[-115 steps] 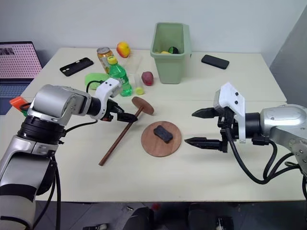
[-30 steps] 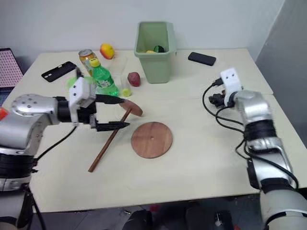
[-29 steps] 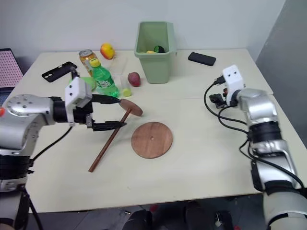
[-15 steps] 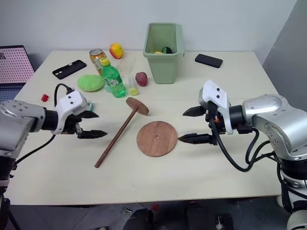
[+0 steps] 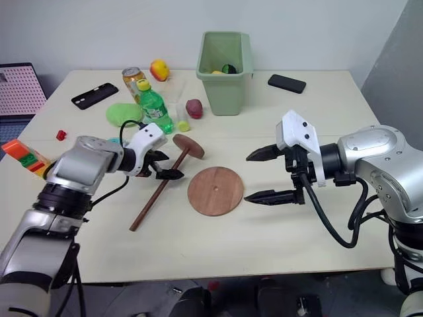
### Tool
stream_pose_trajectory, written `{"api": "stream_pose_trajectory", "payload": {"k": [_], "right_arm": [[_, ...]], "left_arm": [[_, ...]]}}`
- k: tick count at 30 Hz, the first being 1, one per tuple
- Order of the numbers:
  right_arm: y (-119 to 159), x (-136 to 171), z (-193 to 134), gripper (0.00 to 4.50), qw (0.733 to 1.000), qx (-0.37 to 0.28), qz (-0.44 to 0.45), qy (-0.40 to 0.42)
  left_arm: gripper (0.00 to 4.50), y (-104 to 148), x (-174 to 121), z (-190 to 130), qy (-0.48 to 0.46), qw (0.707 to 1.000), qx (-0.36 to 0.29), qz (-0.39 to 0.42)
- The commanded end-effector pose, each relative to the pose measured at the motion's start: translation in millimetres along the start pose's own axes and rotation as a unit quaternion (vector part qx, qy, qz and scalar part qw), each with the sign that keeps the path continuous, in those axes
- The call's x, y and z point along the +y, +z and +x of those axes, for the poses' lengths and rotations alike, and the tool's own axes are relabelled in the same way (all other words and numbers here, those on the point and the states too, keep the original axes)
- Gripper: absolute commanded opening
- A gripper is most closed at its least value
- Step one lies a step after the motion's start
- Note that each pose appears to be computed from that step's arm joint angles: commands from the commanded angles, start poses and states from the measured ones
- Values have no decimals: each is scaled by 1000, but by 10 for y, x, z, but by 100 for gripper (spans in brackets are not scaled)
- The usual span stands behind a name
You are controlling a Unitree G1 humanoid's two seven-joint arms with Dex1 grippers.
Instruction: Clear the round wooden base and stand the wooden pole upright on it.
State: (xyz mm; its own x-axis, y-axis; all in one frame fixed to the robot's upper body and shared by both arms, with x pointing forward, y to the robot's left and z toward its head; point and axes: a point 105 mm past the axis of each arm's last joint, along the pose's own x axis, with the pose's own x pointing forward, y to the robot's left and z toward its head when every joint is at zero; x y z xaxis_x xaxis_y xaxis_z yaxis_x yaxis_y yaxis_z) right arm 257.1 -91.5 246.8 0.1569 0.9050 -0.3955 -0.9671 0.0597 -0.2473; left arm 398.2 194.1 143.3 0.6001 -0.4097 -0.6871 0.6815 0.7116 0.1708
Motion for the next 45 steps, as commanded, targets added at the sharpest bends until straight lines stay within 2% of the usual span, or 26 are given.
{"api": "stream_pose_trajectory", "payload": {"k": [1,2,10,20,22,25,28,30,32,35,39,42,45], "right_arm": [[81,8,-20,450,1000,0,-24,-14],[76,1,-22,450,1000,1,-22,-18],[41,-41,-32,450,999,8,-5,-45],[-4,-142,-5,450,997,8,16,-73],[-4,-161,-4,450,997,6,19,-77],[-3,-212,-15,450,995,-2,27,-92],[-7,-225,-20,450,995,-6,32,-98],[6,-215,-24,450,995,-15,35,-96],[18,-190,-30,450,995,-23,29,-91],[25,-159,-36,450,996,-32,21,-85],[55,-100,-56,450,995,-70,14,-74],[-3,7,-63,450,995,-80,17,-55],[-28,85,-79,450,995,-94,23,-39]], "left_arm": [[413,126,68,13,19,1000,0,5],[403,177,58,22,16,1000,-3,1],[210,234,15,-34,-4,1000,2,19],[25,176,46,-266,-7,1000,-14,-9],[25,248,23,-343,-21,999,-47,-15],[25,486,-7,-582,-59,986,-145,-58],[25,614,-115,-743,-99,973,-201,-56],[25,885,-204,-1017,-148,943,-293,-60],[25,1150,-303,-1337,-191,899,-392,-24],[25,1327,-435,-1588,-232,848,-476,10],[25,1436,-818,-1683,-349,775,-525,38],[25,1434,-998,-1607,-383,737,-553,61],[25,1420,-1071,-1510,-395,723,-563,65]]}}
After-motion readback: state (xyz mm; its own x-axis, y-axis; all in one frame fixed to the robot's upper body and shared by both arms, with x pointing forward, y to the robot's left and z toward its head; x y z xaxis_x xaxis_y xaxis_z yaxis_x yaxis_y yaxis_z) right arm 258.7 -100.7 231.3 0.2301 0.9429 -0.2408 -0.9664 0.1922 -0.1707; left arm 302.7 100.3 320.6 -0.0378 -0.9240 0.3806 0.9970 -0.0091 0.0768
